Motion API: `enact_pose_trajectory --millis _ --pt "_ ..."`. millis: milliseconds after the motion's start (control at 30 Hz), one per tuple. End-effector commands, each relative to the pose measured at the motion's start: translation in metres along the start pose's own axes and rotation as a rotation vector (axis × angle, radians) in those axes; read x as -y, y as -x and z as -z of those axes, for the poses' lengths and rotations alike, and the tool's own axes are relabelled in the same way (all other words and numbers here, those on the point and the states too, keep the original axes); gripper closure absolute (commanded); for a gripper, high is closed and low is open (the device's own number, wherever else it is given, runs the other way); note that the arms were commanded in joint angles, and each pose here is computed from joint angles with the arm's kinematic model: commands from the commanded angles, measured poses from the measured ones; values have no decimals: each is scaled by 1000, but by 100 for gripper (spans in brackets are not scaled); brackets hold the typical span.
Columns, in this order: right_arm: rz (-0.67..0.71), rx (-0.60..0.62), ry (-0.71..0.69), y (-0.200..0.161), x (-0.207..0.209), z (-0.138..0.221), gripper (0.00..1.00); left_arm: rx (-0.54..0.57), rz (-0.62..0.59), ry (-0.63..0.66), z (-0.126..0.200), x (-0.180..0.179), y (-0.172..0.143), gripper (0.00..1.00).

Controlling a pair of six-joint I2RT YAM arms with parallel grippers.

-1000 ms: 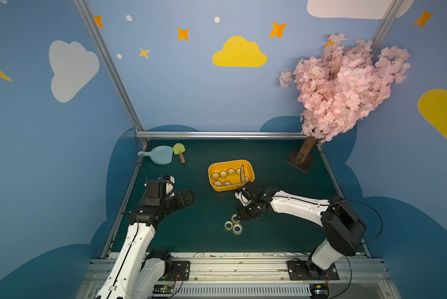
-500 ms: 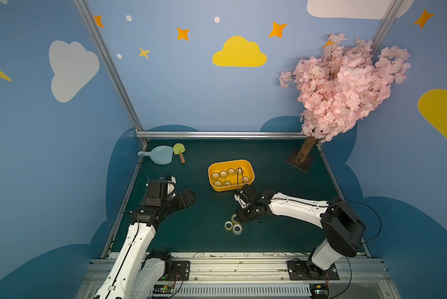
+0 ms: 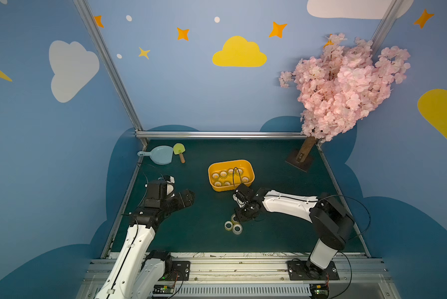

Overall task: Put the transparent tape into the storage box
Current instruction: Pick up the tape at the center of the board.

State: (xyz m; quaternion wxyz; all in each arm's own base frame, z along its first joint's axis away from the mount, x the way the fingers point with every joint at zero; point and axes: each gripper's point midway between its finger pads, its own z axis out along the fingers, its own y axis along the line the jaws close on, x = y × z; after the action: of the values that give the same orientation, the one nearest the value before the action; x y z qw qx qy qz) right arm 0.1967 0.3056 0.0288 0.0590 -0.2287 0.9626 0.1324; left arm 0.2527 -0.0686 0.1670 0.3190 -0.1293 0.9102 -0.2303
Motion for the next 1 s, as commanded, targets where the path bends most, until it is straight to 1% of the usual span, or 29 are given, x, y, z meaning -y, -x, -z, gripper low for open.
enact_pose_trajectory --millis 0,100,367,467,600,733,800,967 --pt "1 8 -70 6 9 3 56 9 -16 -4 5 4 2 0" --pt "2 0 -95 7 13 -1 57 9 -17 -8 5 4 2 0" --pt "-19 -18 -105 10 10 -17 58 15 -21 -16 7 6 2 0" --pt "-25 -21 -111 10 10 -21 60 21 -24 -18 8 7 3 0" --pt "-15 2 -132 13 12 -14 70 28 -26 -21 10 7 4 0" --pt "7 38 -144 20 12 4 87 27 -26 -24 9 8 3 0" --pt "14 58 -141 24 11 17 93 26 -26 -25 9 8 3 0" --pt "44 139 -106 41 2 61 98 25 -25 -25 9 8 4 0"
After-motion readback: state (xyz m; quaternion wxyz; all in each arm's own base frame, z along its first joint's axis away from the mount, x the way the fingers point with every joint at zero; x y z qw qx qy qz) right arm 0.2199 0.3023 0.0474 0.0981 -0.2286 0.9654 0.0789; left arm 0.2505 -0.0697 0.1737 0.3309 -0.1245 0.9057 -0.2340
